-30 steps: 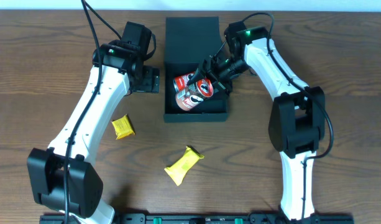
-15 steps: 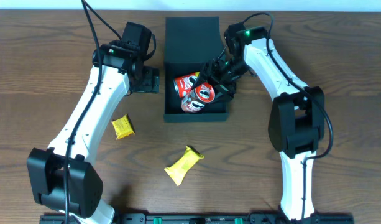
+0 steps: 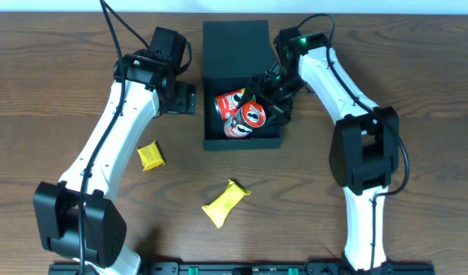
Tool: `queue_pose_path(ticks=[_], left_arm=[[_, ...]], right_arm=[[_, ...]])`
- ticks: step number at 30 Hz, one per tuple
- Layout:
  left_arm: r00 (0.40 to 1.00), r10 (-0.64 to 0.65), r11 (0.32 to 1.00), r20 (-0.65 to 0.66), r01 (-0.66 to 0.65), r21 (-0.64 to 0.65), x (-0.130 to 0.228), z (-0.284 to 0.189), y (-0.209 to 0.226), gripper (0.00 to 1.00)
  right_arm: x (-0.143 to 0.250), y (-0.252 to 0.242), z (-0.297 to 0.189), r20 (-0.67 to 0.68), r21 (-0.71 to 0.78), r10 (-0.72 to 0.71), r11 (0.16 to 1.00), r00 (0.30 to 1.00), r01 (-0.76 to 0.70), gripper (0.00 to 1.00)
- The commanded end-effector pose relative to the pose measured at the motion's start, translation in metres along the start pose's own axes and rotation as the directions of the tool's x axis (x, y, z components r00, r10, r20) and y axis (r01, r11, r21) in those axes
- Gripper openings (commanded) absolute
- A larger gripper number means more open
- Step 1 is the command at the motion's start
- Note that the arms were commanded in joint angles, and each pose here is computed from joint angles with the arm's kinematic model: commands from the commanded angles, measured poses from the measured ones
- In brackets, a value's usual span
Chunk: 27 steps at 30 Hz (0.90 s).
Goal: Pack container
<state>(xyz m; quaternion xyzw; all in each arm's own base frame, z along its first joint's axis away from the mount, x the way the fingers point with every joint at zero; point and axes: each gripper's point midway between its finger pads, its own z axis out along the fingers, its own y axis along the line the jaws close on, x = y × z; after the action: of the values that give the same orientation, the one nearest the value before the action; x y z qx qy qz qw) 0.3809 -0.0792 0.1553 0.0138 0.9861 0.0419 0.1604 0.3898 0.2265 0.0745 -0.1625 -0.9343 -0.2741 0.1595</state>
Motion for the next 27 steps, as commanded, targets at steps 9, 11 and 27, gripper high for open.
queue_pose_path(ticks=[9,11,27], left_arm=[[1.0,-0.008,1.0,-0.001,0.008,0.004,-0.002,0.001,-0.001,0.95],[1.0,-0.008,1.0,-0.001,0.008,0.004,-0.002,0.001,-0.001,0.95],[1.0,-0.008,1.0,-0.001,0.008,0.004,-0.002,0.001,-0.001,0.95]], right_arm=[[-0.004,0.038,-0.032,-0.02,-0.243,-0.059,0.969,0.998,0.053,0.85],[0.001,0.047,-0.037,-0.041,-0.291,-0.082,0.954,0.996,0.067,0.81],[0.038,0.041,-0.043,-0.153,-0.292,-0.142,0.952,0.978,0.093,0.01]])
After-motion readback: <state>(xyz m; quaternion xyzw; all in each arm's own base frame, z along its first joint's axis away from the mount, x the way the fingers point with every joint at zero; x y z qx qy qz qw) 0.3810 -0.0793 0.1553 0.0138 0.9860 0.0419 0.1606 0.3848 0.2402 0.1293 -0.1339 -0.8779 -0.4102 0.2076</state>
